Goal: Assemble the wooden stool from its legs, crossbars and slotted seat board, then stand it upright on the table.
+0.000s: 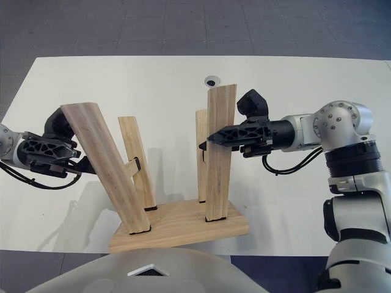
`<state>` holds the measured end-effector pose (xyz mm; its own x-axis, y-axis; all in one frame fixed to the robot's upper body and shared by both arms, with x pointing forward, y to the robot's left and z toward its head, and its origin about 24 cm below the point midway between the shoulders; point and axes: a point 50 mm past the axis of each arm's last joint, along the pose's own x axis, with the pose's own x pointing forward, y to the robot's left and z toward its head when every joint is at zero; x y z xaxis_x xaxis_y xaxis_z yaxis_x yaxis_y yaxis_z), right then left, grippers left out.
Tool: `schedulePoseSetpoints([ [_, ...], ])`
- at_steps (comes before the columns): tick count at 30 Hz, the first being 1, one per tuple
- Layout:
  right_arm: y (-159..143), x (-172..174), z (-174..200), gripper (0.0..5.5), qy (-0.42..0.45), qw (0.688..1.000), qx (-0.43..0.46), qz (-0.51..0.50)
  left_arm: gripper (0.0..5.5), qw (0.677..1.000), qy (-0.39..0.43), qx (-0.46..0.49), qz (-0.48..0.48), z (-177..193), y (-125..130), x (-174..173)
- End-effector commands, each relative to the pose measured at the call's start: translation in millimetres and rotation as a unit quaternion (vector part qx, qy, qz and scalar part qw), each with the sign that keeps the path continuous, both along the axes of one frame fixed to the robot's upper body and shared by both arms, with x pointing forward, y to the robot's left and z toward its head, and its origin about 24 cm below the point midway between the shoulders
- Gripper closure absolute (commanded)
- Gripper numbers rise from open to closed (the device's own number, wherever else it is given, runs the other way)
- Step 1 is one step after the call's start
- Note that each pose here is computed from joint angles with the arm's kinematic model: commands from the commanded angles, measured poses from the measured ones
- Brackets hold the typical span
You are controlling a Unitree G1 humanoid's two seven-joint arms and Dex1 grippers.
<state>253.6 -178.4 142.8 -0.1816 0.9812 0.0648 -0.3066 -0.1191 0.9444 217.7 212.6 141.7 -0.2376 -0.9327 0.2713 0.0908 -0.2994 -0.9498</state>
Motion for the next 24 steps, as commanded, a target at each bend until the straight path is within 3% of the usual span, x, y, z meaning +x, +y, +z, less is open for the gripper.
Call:
schedulePoseSetpoints([
  [1, -8, -17, -38, 1.21, 0.071, 0.992, -0.101, -0.003, 0.93, 0.996, 0.055, 0.047, -0.054, -22, -8, -20],
  [8, -25, -14, -28, 0.03, 0.050, 0.993, -0.098, -0.042, 0.00, 0.995, 0.054, 0.062, -0.048, -21, -1, -28],
  [18, -51, -15, -12, 0.03, 0.022, 0.991, -0.087, -0.096, 0.00, 0.996, 0.013, 0.090, -0.011, -12, 20, -36],
  [24, -50, -16, -15, 0.03, 0.023, 0.991, -0.084, -0.100, 0.00, 0.996, 0.016, 0.082, -0.033, 5, 20, -49],
])
